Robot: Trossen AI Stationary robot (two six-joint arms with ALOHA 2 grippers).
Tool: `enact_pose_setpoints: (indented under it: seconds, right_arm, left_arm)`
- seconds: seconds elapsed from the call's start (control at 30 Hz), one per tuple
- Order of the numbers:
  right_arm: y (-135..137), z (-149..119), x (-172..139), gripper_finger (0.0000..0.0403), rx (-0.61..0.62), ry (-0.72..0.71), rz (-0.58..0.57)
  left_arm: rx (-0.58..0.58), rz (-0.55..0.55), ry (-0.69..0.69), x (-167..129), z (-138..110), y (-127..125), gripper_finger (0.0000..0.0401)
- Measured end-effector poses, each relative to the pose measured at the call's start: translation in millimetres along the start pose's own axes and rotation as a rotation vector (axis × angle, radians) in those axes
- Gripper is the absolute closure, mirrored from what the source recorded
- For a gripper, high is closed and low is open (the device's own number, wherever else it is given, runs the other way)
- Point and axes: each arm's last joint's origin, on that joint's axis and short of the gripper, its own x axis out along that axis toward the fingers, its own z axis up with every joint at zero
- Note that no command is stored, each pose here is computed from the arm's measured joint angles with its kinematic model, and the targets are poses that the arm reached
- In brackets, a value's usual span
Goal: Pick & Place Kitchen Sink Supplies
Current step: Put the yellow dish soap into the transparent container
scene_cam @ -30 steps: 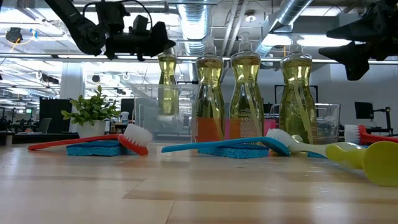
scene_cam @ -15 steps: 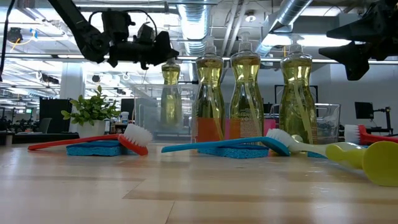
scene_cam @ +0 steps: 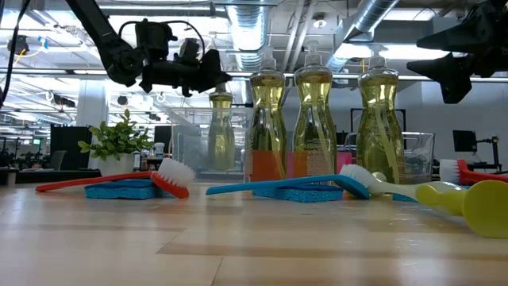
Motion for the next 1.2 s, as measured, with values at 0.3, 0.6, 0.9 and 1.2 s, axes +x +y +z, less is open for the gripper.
enact_pose_setpoints:
  seconds: [0.3,0.6,0.9,1.2]
  right_arm:
    - [0.0,0.0,0.0,0.0194,0.0,0.0,0.0]
    - [-0.1,-0.4,0.0,0.0194,-0.003,0.003,-0.001]
    - [-0.1,-0.5,0.0,0.0194,-0.004,0.004,-0.001]
    - [-0.1,-0.6,0.0,0.0194,0.024,0.005,-0.001]
  left_arm:
    - [0.006,0.001,0.003,0.0,-0.3,0.1,0.0288]
    - [0.037,0.001,0.043,-0.1,-4.1,0.1,0.0268]
    - [0.054,0.01,0.055,-0.3,-5.2,1.8,0.0258]
    - [0.059,0.028,0.045,-2.5,1.3,7.5,0.0245]
